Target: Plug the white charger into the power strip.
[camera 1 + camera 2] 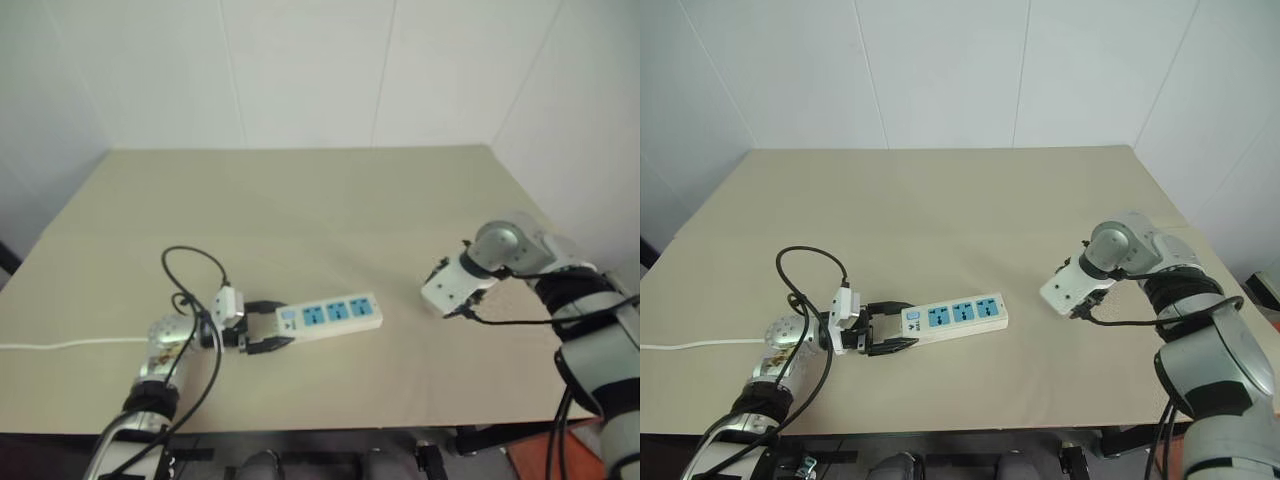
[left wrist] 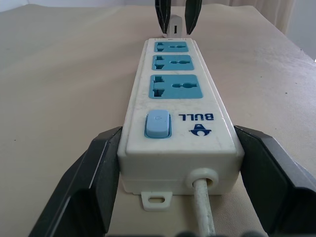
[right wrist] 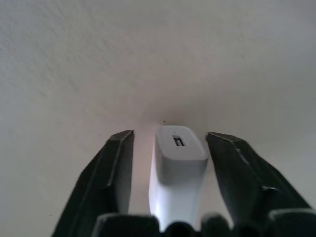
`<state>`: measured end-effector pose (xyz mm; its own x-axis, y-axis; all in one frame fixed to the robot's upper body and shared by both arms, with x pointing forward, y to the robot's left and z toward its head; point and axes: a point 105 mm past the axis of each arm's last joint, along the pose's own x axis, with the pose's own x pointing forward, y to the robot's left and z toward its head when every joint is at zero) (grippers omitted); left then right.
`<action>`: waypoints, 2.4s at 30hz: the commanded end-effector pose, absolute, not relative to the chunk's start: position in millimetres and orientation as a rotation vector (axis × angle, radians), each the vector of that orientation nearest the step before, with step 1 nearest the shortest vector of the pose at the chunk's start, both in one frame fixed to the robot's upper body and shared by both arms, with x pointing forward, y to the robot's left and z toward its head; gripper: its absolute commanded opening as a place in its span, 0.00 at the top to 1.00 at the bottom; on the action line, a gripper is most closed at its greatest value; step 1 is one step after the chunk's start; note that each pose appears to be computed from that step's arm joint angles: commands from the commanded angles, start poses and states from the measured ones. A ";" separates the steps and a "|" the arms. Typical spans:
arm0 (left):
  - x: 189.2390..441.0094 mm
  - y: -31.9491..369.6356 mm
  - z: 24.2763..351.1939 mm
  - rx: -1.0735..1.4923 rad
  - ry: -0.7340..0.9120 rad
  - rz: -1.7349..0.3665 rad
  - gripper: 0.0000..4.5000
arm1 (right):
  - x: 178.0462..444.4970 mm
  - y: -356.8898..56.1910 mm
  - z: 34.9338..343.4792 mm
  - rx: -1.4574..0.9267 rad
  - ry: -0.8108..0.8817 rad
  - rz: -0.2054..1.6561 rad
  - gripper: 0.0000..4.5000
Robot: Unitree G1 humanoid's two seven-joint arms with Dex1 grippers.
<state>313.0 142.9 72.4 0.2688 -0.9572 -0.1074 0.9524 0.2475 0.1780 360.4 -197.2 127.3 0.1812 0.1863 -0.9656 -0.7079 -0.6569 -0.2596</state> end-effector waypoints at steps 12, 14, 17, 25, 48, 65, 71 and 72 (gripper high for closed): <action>305.5 147.3 66.4 0.221 0.050 -1.348 0.28 | 361.9 -181.4 167.4 -1.697 0.325 1.503 0.75; 303.9 147.3 68.6 0.231 0.052 -1.370 0.28 | 357.4 -168.8 185.1 -1.534 0.262 1.482 0.75; 304.8 148.9 70.3 0.251 0.058 -1.380 0.28 | 346.4 -149.7 216.0 -1.256 0.145 1.459 0.75; 307.5 145.3 67.8 0.276 0.098 -1.423 0.28 | 329.6 -99.6 256.4 -0.396 -0.245 1.410 0.75; 312.8 141.0 73.7 0.259 0.106 -1.468 0.28 | 312.6 -39.8 174.1 0.125 -0.230 1.573 0.75; 310.3 140.5 72.2 0.267 0.108 -1.471 0.28 | 335.1 -39.7 150.1 0.154 -0.186 1.515 0.75; 311.1 141.5 73.0 0.268 0.109 -1.469 0.28 | 337.1 -40.0 139.2 0.149 -0.154 1.512 0.75; 311.2 141.3 73.3 0.268 0.108 -1.469 0.28 | 337.3 -39.7 137.6 0.148 -0.152 1.510 0.75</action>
